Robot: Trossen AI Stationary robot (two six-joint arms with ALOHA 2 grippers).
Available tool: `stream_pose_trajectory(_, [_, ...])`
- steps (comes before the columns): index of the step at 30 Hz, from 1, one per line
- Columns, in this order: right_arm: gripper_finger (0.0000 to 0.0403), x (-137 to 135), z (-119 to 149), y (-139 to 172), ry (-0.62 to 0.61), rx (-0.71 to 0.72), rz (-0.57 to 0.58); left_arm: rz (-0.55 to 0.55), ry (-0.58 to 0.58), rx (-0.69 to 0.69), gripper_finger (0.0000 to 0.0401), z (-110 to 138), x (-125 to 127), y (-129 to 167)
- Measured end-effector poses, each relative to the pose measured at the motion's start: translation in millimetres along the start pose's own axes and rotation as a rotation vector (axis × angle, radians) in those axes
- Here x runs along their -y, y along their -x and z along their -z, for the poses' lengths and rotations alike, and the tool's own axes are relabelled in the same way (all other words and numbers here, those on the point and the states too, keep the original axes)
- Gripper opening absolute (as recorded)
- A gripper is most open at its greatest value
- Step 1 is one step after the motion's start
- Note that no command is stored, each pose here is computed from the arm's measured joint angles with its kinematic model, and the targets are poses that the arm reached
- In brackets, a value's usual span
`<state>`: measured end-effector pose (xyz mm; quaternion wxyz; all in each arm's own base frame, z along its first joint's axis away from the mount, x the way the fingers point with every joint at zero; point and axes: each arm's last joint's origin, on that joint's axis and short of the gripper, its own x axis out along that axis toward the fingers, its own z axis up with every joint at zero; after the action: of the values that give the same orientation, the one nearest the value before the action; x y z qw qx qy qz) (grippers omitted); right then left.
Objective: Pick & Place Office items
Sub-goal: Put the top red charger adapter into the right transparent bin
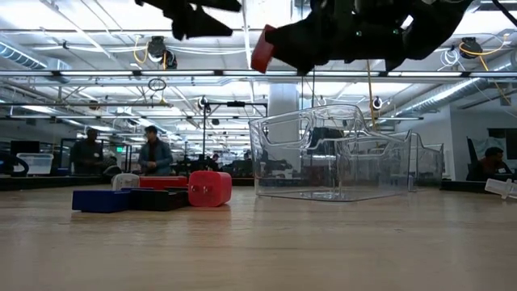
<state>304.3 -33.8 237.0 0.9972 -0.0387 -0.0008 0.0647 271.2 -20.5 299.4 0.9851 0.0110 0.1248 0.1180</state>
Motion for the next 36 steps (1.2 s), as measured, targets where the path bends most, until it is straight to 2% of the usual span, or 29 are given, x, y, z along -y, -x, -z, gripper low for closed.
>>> stream_pose_trajectory(3, [0.0208, 8.2, -1.1, 7.4, -0.025, -0.055, 0.029, -0.002, -0.070, -0.057, 0.0365, -0.6, -6.0, 16.6])
stream_pose_trajectory(6, [0.0208, 13.7, -4.9, 15.8, -0.035, -0.096, 0.065, 0.004, -0.063, -0.079, 0.0365, -1.4, -9.3, 26.3])
stream_pose_trajectory(9, [0.0210, 14.8, -8.0, 25.7, -0.007, -0.139, 0.147, 0.004, -0.068, -0.088, 0.0365, 4.2, -11.1, 31.1])
stream_pose_trajectory(15, [0.0209, 13.4, -9.4, 47.9, 0.050, -0.203, 0.334, -0.009, -0.050, -0.075, 0.0365, 42.5, -17.9, 37.6])
stream_pose_trajectory(23, [0.0209, 6.7, -12.2, 83.3, 0.065, -0.232, 0.498, -0.024, 0.008, 0.042, 0.0365, 94.8, -31.2, 61.3])
stream_pose_trajectory(30, [0.0209, 2.2, -9.0, 113.0, 0.019, -0.251, 0.653, -0.029, 0.072, 0.141, 0.0365, 123.7, -39.0, 77.2])
stream_pose_trajectory(36, [0.0209, 4.0, 15.3, 133.5, -0.058, -0.309, 0.762, -0.032, 0.095, 0.173, 0.0365, 135.8, -41.0, 81.6])
